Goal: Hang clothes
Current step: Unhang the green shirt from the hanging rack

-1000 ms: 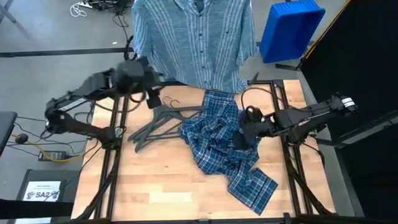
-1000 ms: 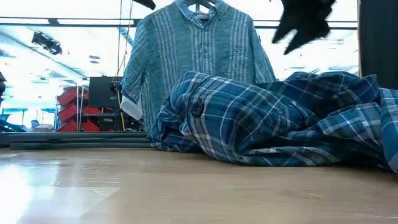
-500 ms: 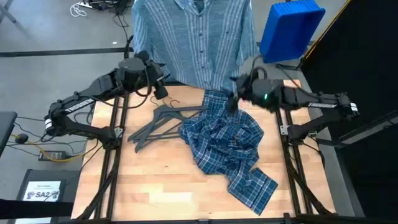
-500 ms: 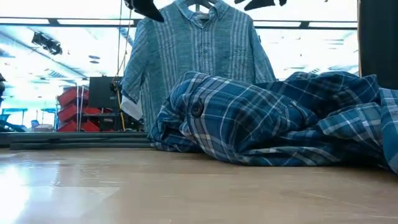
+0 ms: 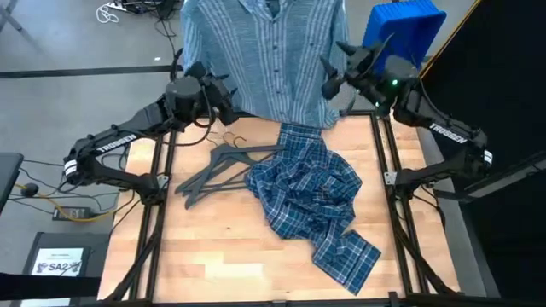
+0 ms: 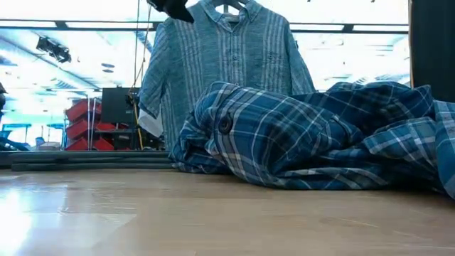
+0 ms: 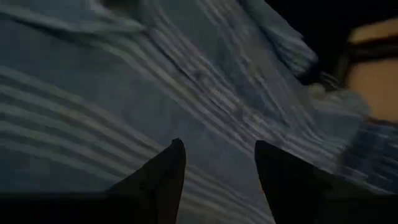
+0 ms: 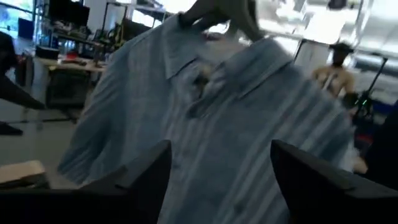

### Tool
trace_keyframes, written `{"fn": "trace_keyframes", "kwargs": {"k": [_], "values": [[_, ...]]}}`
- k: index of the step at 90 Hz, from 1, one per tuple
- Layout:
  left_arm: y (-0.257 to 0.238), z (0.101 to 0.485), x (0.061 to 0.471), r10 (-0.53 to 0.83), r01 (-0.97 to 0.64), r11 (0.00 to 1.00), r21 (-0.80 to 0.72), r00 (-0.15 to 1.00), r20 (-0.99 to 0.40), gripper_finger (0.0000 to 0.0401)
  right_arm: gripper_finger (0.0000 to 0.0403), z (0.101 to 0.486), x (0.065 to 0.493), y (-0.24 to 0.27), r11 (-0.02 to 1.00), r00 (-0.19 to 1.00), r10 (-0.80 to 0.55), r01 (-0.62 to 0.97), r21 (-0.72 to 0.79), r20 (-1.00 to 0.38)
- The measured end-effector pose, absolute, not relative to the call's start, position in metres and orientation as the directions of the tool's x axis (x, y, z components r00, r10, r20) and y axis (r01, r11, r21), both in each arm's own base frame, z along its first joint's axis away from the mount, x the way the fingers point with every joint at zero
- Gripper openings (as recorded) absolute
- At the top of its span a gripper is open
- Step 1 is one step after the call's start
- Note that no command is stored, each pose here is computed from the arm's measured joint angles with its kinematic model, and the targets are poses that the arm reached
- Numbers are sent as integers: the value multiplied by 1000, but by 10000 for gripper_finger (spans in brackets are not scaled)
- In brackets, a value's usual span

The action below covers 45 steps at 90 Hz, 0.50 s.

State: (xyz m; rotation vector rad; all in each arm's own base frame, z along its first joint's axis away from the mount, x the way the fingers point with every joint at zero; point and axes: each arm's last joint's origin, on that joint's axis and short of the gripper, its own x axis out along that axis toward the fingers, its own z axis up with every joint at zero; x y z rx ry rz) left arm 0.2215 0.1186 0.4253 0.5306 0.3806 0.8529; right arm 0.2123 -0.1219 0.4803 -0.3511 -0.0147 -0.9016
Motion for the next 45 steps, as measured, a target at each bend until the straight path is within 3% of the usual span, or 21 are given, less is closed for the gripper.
{"fn": "trace_keyframes", "kwargs": {"k": [13,27,45], "values": [[123,436,220,806,-654,487,580,592,-8,175,240,491,199,-139,494,587,-769,796,-349,252],[126,437,223,805,-687,489,537,592,25,175,229,492,186,-163,384,492,-821,851,-359,290],[143,440,222,833,-709,404,578,546,87,175,220,479,178,-208,429,518,-812,842,-327,269]]}}
